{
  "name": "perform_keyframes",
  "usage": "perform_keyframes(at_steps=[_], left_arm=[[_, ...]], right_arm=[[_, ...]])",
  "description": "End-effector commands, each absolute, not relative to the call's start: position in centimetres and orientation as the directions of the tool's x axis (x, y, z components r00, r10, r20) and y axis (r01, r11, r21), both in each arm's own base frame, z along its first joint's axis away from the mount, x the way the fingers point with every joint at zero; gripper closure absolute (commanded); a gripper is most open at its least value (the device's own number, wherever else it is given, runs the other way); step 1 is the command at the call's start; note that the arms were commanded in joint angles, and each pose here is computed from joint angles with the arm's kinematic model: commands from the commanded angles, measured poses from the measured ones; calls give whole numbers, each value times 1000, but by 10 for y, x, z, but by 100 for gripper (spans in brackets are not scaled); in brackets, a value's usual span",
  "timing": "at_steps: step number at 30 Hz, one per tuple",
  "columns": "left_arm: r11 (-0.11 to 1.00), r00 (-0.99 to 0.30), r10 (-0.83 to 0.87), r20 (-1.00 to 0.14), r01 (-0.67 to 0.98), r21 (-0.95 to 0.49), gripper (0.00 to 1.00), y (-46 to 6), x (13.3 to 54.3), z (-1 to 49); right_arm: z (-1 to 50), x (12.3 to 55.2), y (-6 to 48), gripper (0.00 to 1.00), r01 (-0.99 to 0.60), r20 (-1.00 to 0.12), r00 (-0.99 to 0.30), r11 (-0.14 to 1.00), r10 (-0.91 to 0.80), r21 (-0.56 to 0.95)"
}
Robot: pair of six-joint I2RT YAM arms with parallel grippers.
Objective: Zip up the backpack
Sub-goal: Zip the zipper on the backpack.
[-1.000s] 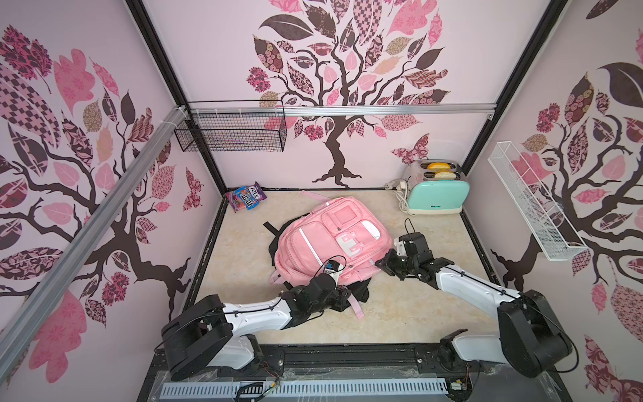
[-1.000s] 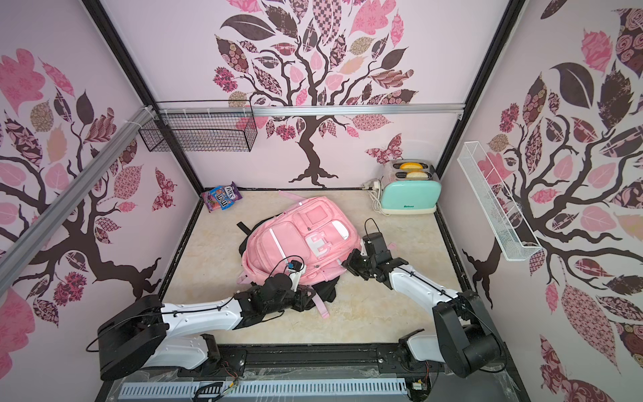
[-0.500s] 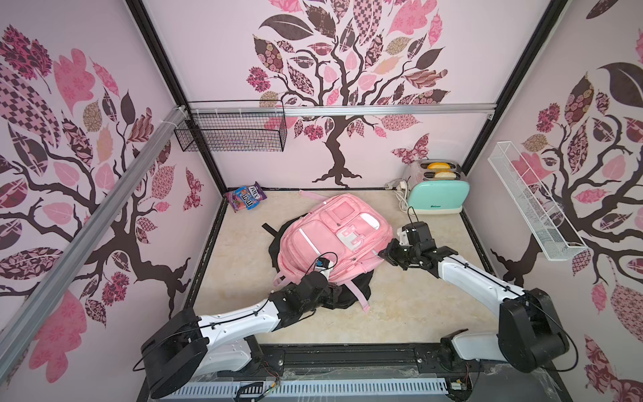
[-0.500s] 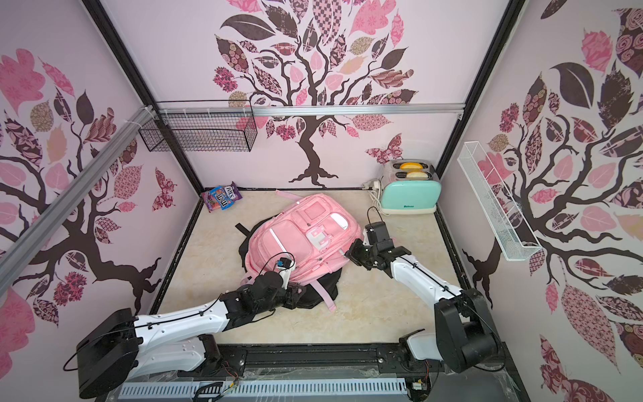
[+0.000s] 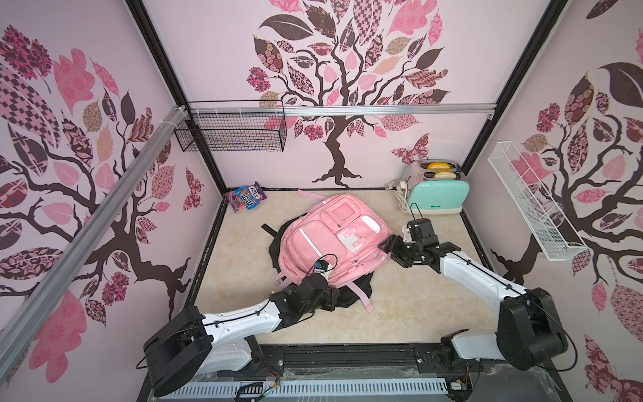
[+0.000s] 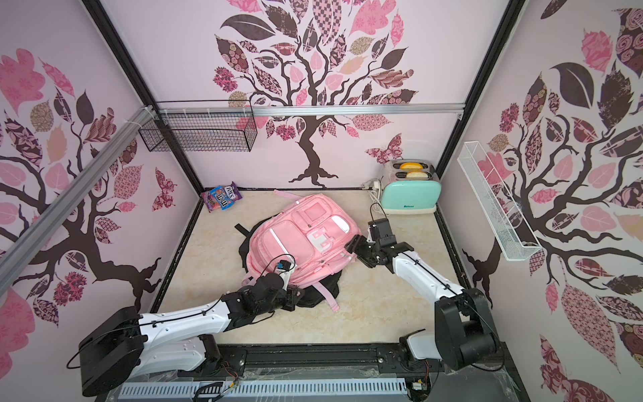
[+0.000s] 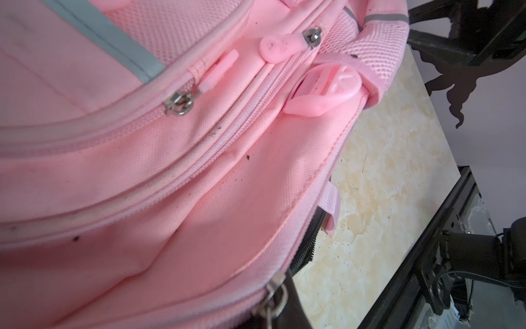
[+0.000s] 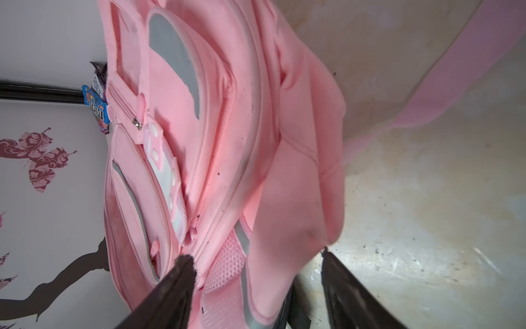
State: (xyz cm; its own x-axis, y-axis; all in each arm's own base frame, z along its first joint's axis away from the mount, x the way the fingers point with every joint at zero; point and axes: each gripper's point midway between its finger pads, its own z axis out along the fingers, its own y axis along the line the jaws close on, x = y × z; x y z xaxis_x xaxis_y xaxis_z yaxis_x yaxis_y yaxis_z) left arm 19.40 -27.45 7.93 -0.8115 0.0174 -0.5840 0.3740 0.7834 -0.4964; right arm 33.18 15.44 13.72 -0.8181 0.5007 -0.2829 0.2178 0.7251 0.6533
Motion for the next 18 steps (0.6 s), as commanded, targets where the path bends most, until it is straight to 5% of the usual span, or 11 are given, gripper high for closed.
perform_keyframes(at_steps=[1, 8, 18], left_arm=[[776, -823, 19, -567, 370, -511, 100, -276, 192, 73], [728, -824, 30, -565, 405, -553, 100, -298, 189, 79], [673, -805, 85, -587, 481, -562, 100, -340, 177, 91]], right_arm=[[144, 322, 147, 21, 227, -290, -798, 710, 528, 667], [121, 279, 165, 16, 264, -168, -824, 629, 541, 731], [108, 266, 204, 16, 209, -149, -867, 619, 476, 757]])
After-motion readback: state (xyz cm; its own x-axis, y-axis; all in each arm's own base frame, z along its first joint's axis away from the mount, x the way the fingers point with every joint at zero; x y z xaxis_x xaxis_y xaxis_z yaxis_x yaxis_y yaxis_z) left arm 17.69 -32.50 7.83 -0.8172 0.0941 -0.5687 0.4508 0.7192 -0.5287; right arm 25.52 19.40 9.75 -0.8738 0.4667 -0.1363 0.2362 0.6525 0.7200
